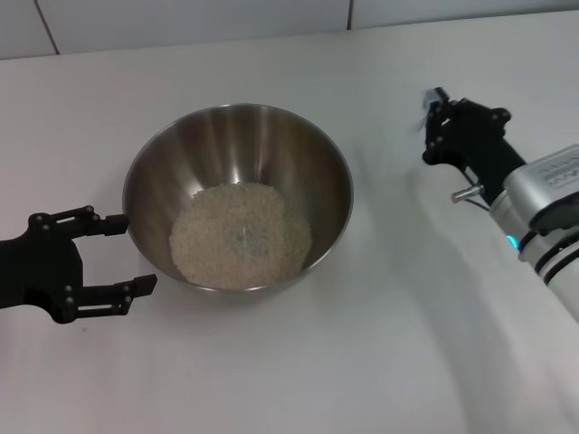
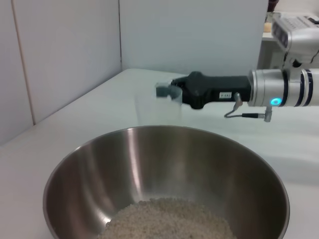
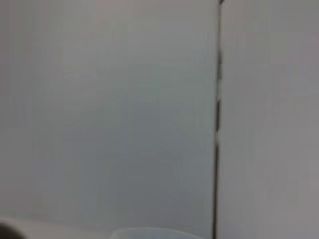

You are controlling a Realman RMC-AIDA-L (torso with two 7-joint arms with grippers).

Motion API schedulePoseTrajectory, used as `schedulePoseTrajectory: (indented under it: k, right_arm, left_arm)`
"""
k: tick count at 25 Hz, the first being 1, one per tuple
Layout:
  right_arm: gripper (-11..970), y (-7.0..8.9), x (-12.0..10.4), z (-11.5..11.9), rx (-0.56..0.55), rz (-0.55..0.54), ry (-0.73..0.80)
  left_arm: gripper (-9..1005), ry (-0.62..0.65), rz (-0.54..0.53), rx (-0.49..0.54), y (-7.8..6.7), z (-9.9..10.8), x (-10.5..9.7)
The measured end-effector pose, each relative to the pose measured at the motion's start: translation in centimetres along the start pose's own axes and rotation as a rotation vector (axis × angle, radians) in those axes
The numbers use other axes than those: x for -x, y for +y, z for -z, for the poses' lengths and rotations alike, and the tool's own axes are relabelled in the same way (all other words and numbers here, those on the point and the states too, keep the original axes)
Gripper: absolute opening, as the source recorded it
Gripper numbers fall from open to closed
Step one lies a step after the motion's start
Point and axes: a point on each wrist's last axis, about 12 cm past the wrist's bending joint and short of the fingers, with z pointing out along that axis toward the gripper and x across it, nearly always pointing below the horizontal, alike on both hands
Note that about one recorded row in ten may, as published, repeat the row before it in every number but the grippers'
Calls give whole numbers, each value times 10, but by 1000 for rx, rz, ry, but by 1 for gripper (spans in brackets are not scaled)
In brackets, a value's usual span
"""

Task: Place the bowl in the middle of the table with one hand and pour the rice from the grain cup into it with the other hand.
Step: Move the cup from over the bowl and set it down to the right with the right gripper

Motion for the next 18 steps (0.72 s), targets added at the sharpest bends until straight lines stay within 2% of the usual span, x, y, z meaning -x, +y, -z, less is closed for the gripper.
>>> schedulePoseTrajectory:
  k: [5,10,17,18]
  right_arm:
    - [17,7,-3,-7,64,45,55]
    - [16,7,-5,-9,70,49,81]
    - [54,11,-7,-6,87,40,92]
    - [89,11,-7,-6,87,40,92]
  left_arm:
    - [834,0,-3,2,0,-1,0]
    - [834,-3,6,-6,0,-3,-1]
    - [834,-3,8,-8,0,-3,-2]
    - [834,-2,8,-8,0,-3,-2]
